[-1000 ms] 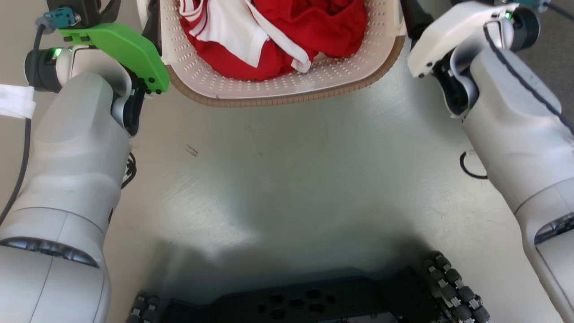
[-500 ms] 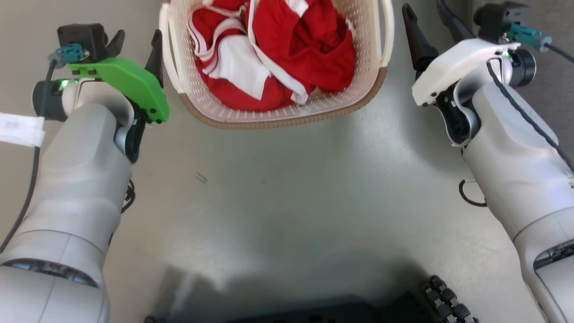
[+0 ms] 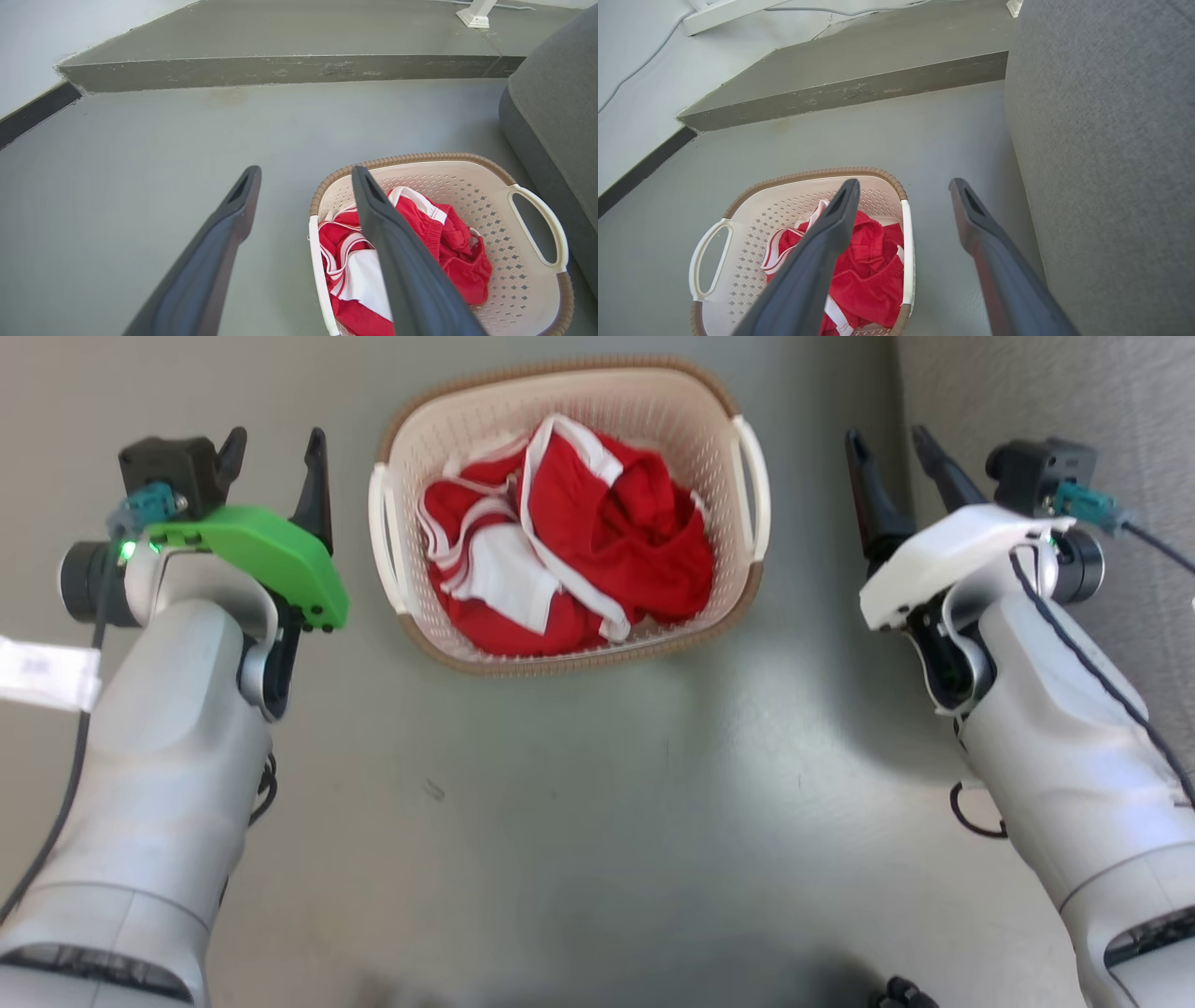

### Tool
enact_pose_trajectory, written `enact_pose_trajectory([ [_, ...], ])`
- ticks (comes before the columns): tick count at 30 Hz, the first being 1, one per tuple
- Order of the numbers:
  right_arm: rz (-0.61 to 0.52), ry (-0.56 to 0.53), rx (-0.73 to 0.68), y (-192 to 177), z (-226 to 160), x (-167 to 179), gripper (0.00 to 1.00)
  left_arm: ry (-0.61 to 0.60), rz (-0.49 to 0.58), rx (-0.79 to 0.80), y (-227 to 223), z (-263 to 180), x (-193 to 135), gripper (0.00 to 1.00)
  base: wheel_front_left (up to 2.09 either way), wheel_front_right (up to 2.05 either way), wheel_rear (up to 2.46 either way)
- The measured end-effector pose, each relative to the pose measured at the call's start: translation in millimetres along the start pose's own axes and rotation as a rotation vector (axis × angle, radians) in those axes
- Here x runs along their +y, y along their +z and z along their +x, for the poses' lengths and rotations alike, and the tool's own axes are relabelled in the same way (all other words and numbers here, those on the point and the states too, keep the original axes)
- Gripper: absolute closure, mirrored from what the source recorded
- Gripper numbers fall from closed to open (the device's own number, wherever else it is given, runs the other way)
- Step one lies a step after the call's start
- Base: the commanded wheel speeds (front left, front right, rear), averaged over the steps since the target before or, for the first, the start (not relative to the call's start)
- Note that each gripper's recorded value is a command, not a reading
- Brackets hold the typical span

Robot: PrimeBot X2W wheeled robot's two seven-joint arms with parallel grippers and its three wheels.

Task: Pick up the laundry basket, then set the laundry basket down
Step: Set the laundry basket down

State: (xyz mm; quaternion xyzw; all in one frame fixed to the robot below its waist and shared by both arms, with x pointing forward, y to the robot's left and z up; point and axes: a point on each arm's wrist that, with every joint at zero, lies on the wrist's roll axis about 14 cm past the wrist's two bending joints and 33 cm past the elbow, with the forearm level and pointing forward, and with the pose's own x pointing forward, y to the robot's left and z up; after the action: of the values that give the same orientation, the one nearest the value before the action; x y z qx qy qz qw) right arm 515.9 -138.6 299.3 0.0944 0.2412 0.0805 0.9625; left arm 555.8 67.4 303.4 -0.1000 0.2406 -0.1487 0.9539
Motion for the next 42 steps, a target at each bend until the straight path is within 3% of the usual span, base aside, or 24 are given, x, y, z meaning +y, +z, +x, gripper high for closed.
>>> enact_pose_trajectory([
  [19, -0.037, -0.024, -0.259, 81.2, -91.7, 14.8, 0.00, 0.010, 0.089, -0.263, 78.0, -95.5, -37.1, 0.00, 0.00, 0.00, 0.00],
  [42, -0.103, -0.057, -0.436, 104.5, -180.4, 30.8, 0.00, 0.051, 0.113, -0.464, 101.5, -201.2, -56.4, 0.00, 0.00, 0.00, 0.00],
])
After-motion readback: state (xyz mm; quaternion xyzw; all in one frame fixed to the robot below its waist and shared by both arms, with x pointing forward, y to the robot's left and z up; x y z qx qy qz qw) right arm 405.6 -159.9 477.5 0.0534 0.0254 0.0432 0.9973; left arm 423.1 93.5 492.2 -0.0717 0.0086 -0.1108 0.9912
